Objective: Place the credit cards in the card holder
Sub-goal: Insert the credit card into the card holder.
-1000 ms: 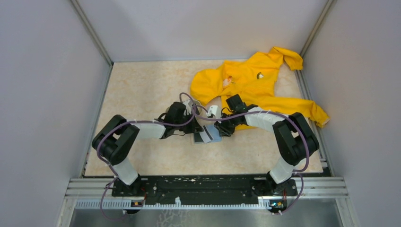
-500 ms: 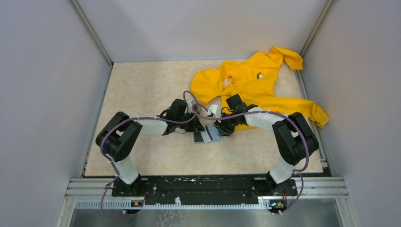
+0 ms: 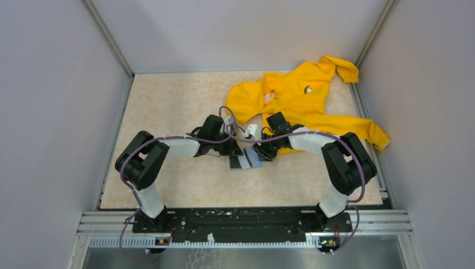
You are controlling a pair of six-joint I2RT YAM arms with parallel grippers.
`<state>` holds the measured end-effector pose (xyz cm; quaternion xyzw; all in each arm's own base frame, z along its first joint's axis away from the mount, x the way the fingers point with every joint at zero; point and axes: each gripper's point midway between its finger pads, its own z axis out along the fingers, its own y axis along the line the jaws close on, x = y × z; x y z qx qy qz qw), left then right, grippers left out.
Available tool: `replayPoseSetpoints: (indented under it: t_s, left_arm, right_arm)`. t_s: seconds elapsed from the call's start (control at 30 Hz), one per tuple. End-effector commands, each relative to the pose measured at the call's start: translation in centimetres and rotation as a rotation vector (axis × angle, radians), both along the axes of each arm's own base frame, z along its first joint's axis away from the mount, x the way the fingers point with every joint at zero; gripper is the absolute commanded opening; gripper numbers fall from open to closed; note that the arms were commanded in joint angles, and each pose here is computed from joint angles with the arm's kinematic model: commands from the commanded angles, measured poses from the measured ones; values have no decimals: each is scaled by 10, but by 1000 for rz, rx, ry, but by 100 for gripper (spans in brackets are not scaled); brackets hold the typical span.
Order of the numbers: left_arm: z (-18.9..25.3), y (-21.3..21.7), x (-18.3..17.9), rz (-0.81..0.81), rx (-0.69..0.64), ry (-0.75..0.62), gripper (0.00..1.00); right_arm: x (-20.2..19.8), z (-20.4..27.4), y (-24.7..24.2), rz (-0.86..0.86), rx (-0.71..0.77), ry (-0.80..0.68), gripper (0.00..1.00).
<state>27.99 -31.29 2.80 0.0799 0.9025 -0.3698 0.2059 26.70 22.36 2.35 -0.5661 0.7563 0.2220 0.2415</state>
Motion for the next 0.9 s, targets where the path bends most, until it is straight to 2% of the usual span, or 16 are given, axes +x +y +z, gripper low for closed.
replayPoseSetpoints:
  t_s: [0.0,0.87]
  left_arm:
    - [-37,27,-26,-35,150,119,9]
    - [-45,23,-24,-96,200,172,11]
  right_arm:
    - [15,8,10,-5,8,-56,34]
    - [14,7,14,0,-2,-64,35]
